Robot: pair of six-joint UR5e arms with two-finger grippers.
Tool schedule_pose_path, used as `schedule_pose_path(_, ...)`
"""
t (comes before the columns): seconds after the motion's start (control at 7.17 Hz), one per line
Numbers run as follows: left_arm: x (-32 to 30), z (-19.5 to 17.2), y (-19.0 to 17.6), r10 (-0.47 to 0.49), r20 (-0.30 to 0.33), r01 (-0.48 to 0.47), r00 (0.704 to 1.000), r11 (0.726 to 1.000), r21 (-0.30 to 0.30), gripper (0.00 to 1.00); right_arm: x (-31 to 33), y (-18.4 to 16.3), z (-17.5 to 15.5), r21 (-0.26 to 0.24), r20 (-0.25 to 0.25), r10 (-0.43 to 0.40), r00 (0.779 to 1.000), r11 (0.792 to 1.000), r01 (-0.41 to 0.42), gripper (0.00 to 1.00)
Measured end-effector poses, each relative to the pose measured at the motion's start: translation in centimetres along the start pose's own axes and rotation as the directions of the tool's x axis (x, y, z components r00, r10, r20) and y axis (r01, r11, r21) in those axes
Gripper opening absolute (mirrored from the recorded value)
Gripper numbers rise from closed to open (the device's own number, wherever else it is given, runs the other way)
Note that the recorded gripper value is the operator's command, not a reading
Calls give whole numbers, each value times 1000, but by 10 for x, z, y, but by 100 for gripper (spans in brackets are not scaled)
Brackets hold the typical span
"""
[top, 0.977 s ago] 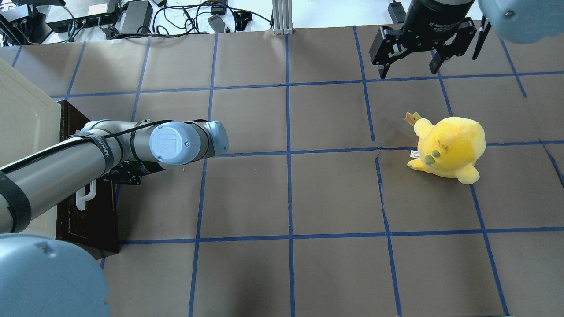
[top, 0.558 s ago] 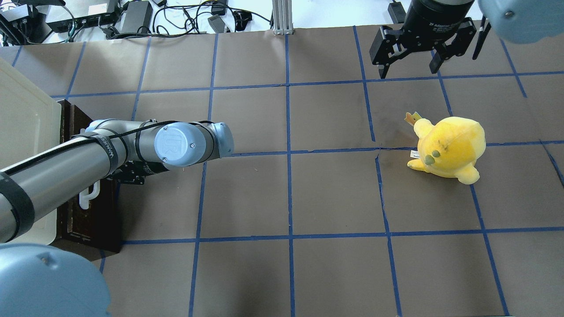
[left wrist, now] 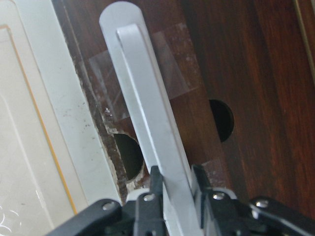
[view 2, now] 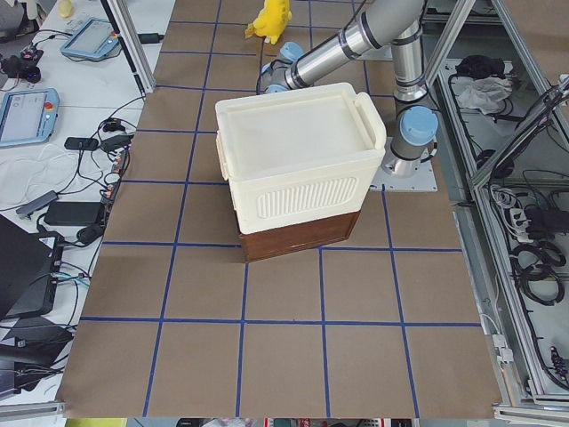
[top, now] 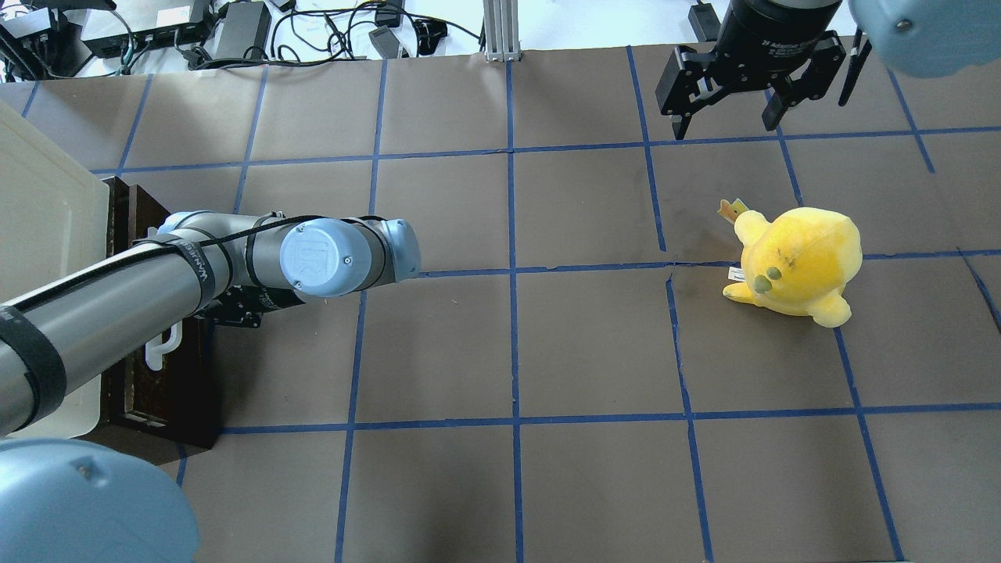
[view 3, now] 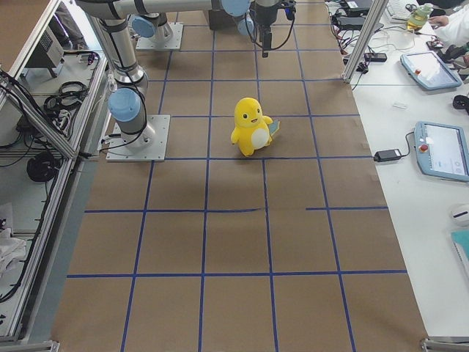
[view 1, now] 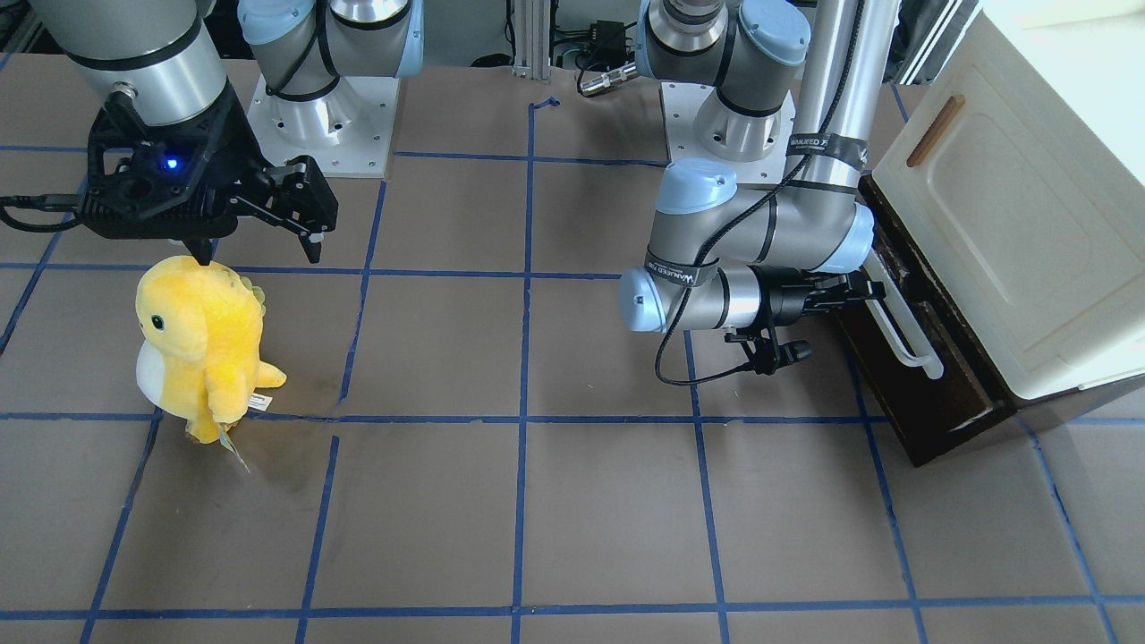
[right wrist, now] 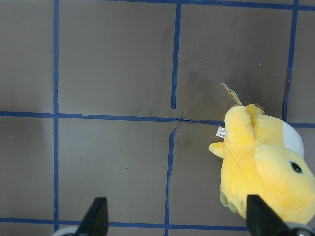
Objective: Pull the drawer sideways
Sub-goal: 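Pull the handle with the left gripper, sliding the drawer out toward the robot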
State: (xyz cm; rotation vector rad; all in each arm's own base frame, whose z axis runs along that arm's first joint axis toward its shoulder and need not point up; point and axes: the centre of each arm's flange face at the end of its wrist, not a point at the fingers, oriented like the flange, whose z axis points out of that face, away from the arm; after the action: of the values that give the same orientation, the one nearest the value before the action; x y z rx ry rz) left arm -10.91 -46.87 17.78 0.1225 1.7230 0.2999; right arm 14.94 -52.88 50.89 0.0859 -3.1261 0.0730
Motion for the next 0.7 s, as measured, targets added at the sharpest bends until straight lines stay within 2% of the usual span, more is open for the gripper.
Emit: schedule_pose_path(0.7,3,-19,5,10,10,-10,1000,999,38,8,0,0,0,0,0,0,1000,1000,0,100)
